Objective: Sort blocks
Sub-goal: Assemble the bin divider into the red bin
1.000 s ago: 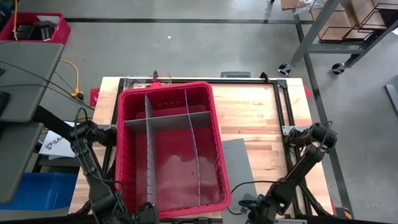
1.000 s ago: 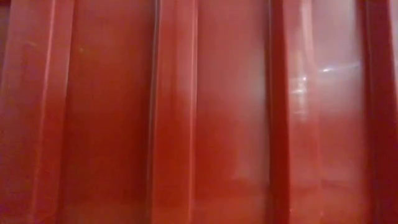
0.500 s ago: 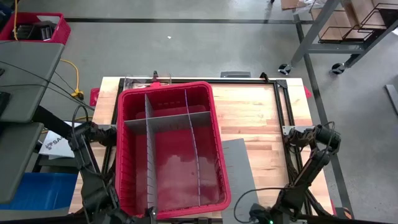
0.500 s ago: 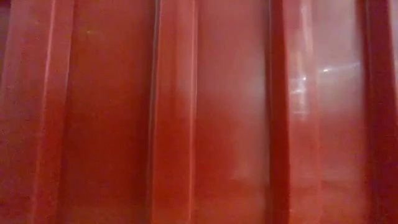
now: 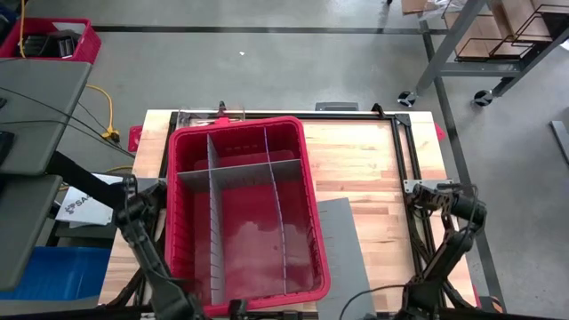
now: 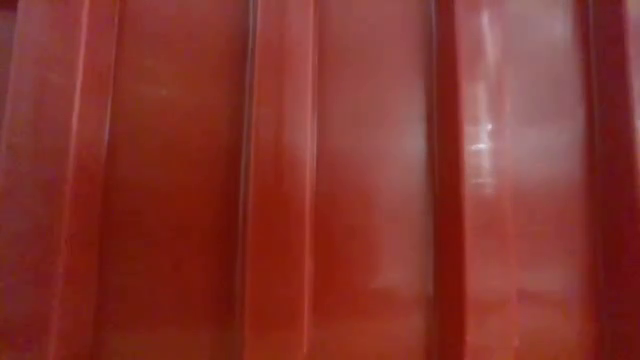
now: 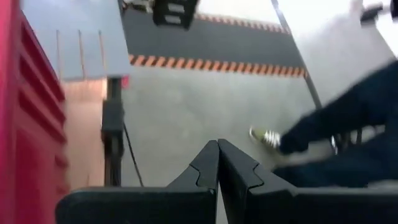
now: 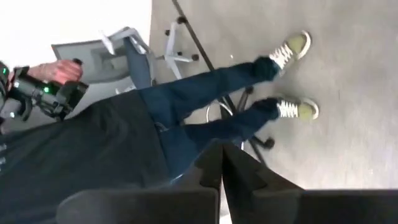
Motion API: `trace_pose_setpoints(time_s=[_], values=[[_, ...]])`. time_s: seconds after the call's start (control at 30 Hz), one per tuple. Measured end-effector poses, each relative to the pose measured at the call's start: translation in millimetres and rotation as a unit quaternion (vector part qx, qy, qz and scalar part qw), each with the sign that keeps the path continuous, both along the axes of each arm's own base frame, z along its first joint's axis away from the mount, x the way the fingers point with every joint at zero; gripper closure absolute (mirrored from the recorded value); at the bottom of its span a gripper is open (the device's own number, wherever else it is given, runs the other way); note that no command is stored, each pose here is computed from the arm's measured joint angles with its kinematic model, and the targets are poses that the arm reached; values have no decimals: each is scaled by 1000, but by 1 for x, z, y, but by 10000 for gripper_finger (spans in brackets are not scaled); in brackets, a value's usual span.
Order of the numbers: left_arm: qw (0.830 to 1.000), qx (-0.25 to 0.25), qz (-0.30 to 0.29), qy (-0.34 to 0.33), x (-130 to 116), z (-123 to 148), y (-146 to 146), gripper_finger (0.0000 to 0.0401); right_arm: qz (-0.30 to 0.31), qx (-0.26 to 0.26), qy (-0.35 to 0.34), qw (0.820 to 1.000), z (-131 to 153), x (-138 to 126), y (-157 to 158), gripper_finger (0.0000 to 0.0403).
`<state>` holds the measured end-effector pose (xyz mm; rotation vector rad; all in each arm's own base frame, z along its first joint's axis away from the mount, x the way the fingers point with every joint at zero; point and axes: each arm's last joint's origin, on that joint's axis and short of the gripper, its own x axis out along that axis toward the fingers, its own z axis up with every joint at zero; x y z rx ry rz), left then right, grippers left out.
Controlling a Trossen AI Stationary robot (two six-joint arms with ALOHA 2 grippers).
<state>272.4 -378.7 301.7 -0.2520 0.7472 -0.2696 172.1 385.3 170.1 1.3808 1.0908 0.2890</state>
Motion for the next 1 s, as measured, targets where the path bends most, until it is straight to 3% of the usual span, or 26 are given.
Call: trace_pose_setpoints(time_s=[0.13,0.27,0.43,0.5,0.57,0.63,0.7,0.87,1.0], values=[[999,-30,32,-15,23,2,2,401,33,-38,-80,996,9,6,14,372],[995,-73,56,-37,39,10,9,401,101,-117,-145,977,23,19,19,315],[986,-129,97,-43,40,35,25,401,188,-200,-154,949,47,38,15,268],[982,-151,104,-54,34,52,32,401,184,-249,-137,941,56,42,11,281],[980,-152,106,-67,25,69,39,401,160,-313,-107,930,61,42,3,323],[981,-136,119,-75,15,81,48,401,142,-366,-71,917,61,42,-6,377],[982,-106,136,-78,1,91,58,401,104,-399,-41,910,59,43,-15,390],[975,-46,198,-85,-38,112,85,401,19,-412,-33,910,59,53,-23,400],[976,-25,213,-47,-68,114,95,401,23,-397,-48,916,61,57,-21,402]])
